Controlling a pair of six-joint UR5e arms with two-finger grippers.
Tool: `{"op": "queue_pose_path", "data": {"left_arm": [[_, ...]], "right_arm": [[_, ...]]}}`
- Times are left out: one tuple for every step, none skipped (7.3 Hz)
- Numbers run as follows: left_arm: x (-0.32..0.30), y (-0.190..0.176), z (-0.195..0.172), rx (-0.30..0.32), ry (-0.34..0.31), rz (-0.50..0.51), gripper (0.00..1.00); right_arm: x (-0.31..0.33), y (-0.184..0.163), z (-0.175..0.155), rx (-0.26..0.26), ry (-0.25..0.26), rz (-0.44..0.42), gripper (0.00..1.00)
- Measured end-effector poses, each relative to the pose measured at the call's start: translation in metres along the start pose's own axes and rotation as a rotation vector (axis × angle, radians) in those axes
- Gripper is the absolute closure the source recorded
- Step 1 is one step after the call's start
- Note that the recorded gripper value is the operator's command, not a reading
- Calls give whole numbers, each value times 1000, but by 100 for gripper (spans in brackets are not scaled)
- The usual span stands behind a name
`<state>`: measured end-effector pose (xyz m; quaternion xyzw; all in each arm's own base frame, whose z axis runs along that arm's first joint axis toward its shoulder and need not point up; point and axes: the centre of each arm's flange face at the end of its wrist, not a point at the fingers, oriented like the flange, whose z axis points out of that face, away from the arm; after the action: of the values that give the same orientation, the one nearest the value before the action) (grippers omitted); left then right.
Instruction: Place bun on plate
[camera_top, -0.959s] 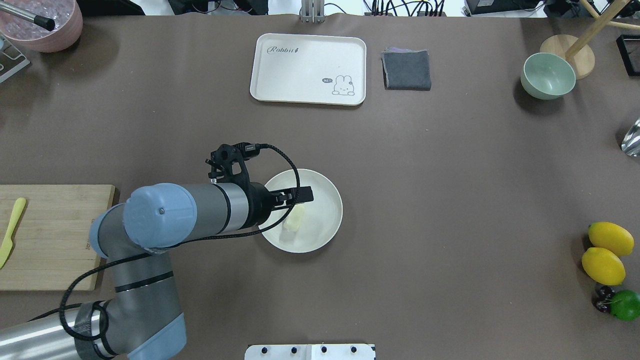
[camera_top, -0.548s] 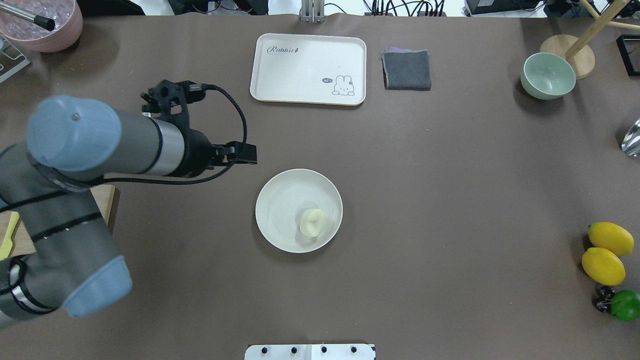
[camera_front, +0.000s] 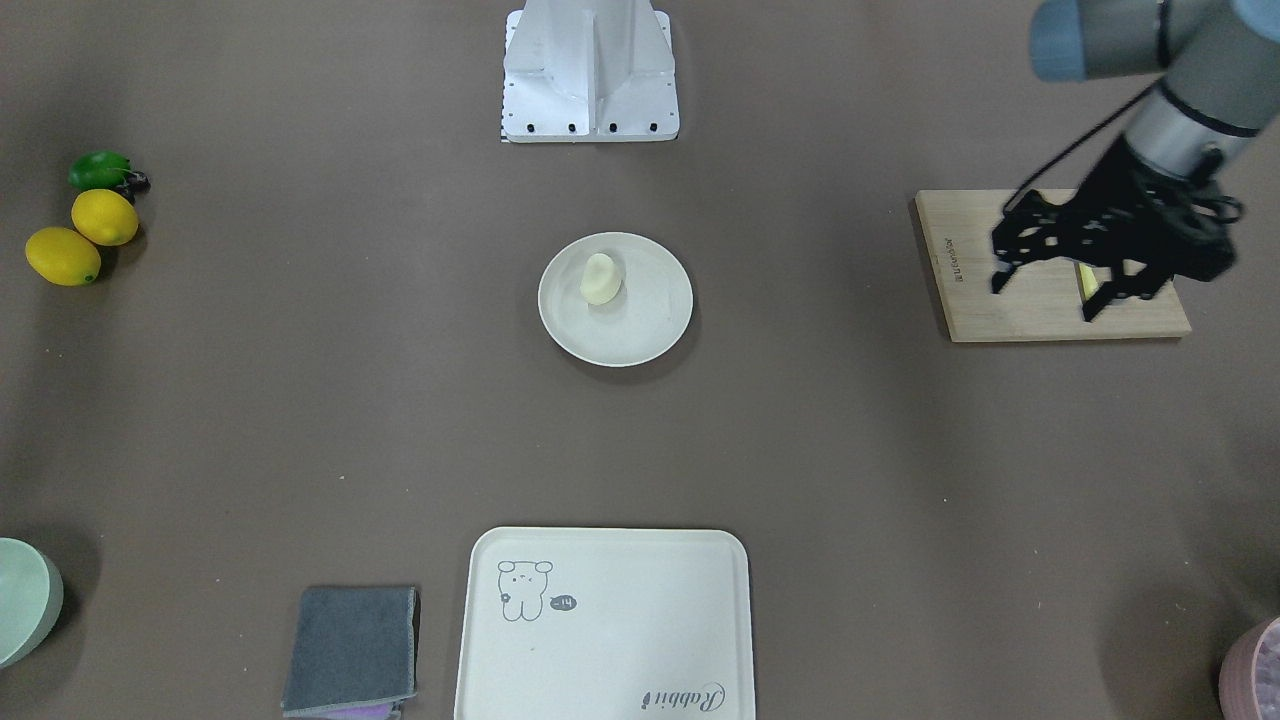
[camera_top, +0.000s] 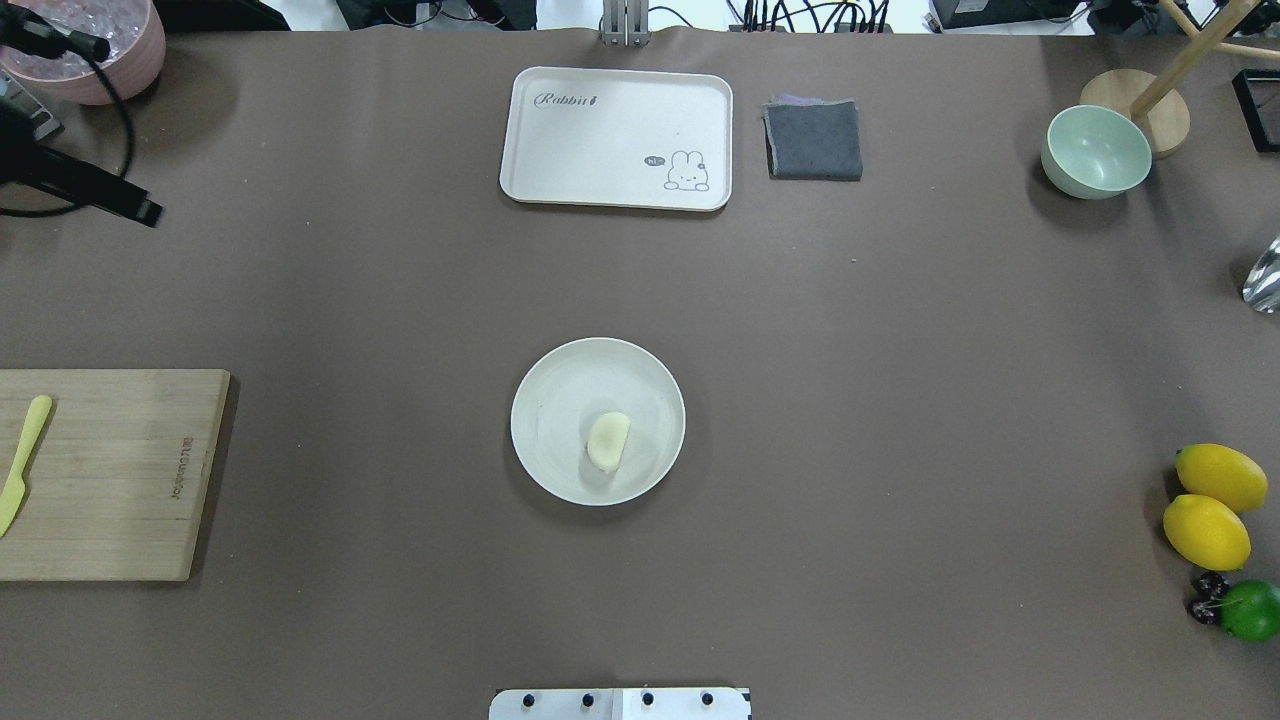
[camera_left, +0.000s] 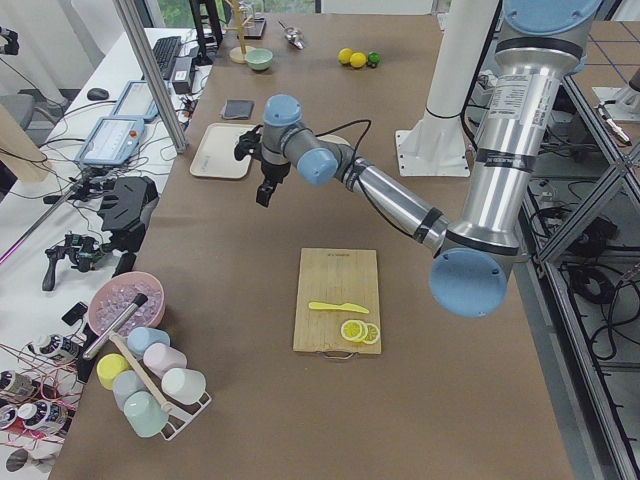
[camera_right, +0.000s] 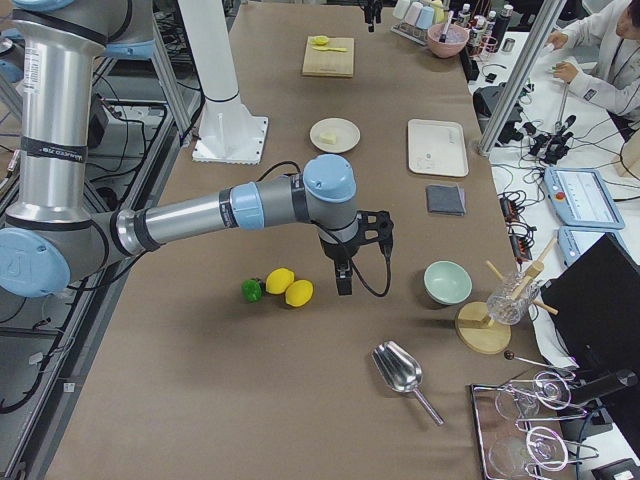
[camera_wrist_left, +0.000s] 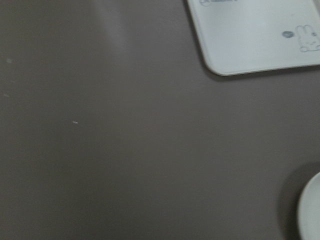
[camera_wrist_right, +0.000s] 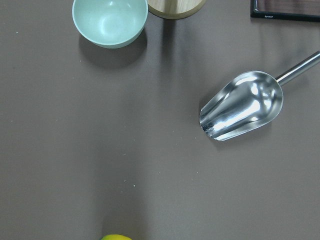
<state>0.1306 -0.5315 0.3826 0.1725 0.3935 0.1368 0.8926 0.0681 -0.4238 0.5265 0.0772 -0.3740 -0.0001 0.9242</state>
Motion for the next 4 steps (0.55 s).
{"op": "queue_pose_path", "data": {"left_arm": [[-63, 4, -33, -74, -49, 39, 2], [-109, 20, -56, -149, -69, 14, 2], [-143, 47, -60, -215, -68, -48, 2], [-169, 77, -52, -263, -63, -103, 2]], "right_arm": [[5, 0, -3, -29, -12, -7, 0], [13, 2, -7, -54, -23, -19, 0], [27, 16, -1, -86, -30, -13, 0], [44, 38, 9, -121, -37, 17, 0]]}}
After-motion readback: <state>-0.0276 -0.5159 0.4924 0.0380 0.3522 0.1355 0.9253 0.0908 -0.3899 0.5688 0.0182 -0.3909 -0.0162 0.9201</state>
